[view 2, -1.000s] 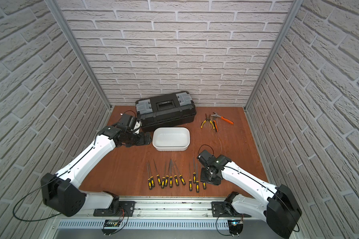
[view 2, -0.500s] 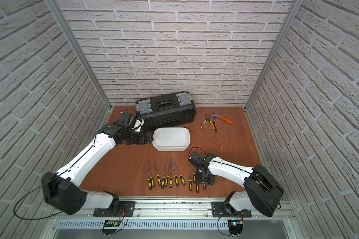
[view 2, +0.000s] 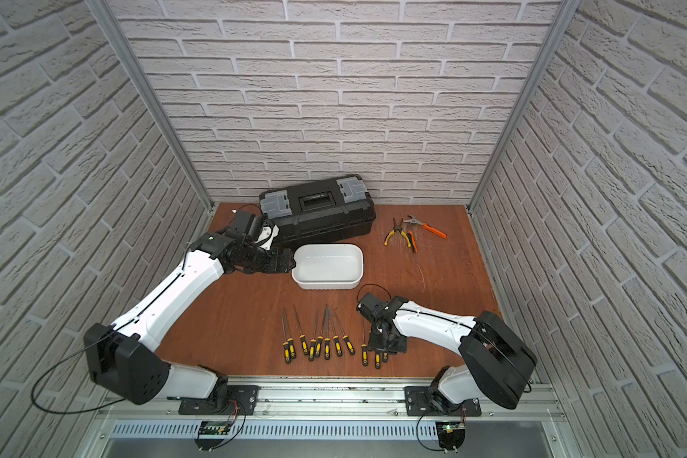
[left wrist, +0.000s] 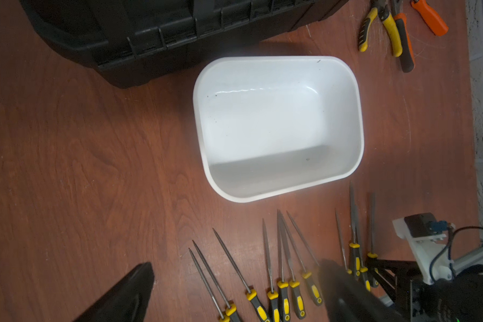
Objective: Put the file tool into the storage box
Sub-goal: Pick up the file tool from the center of the board.
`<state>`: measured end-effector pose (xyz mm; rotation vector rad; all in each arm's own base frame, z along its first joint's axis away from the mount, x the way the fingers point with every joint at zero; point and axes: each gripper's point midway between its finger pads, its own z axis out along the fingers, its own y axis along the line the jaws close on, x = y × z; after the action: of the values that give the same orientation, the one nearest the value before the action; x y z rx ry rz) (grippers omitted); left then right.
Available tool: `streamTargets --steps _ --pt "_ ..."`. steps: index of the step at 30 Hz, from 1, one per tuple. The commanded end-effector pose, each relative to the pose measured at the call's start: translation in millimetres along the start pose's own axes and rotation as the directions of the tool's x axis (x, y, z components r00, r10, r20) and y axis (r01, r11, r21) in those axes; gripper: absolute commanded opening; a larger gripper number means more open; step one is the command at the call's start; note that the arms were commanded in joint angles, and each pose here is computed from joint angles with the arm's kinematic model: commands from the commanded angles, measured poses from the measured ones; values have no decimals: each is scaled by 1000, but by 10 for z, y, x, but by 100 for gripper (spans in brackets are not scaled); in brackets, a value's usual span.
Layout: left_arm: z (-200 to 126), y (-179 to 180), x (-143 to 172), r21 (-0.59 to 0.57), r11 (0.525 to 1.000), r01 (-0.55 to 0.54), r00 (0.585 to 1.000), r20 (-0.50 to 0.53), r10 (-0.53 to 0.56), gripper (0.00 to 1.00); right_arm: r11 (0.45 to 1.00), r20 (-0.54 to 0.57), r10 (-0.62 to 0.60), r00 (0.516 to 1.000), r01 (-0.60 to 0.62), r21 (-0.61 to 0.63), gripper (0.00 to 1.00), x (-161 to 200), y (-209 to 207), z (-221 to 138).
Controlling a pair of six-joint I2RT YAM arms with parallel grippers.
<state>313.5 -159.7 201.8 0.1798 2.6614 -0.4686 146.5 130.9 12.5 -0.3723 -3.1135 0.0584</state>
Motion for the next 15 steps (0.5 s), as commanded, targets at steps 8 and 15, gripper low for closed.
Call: streamTargets --steps 8,15 --pt "-34 -157 -253 38 998 -50 998 34 49 98 996 119 -32 992 22 88 2 -197 -145 -158" --pt "-130 -148 -338 19 998 -52 996 74 50 98 990 223 -97 970 70 124 2 -389 -203 -535"
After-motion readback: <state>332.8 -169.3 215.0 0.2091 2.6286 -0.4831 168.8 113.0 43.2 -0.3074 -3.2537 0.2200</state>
